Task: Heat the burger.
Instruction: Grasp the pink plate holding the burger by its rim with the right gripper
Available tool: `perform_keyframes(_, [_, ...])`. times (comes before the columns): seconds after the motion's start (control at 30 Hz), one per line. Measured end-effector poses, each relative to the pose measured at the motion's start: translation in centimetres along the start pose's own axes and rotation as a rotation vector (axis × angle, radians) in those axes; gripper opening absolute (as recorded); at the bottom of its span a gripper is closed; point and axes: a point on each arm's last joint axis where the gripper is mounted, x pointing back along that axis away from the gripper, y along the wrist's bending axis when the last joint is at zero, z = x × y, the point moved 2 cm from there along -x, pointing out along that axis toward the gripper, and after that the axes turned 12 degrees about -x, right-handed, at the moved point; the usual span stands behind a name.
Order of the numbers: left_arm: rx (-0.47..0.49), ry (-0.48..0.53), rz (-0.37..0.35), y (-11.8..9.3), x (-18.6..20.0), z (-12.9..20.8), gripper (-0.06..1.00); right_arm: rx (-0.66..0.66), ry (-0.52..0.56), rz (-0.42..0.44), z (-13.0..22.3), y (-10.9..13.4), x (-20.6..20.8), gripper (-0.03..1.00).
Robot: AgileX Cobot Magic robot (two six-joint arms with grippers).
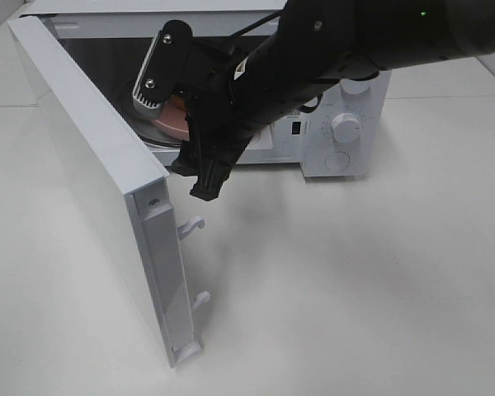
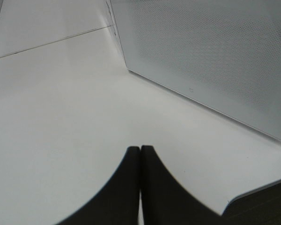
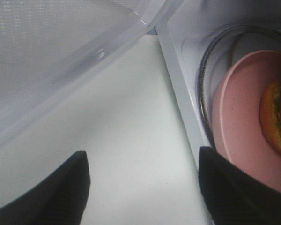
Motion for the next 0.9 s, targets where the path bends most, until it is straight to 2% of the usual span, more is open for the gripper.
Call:
perform_keyframes(0.03, [0.000,0.000,0.000,0.0,0.0,0.0,0.00,0.044,0.000,0.017,-0.5,-0.6,-0.9,0.64])
perform_keyframes(0.33, [0.000,0.000,0.000,0.0,0.0,0.0,0.00,0.127,-0.019,0.067,-2.3,-2.4,-3.0,0.64])
perform_keyframes(0.6, [0.000,0.000,0.000,0.0,0.0,0.0,0.00,0.234,0.022,0.088,-1.8,-2.8,-4.9,0.64])
perform_keyframes(0.9, [0.000,0.000,0.000,0.0,0.0,0.0,0.00,0.306,0.026,0.121,-1.8,-3.1,-5.0,0.64])
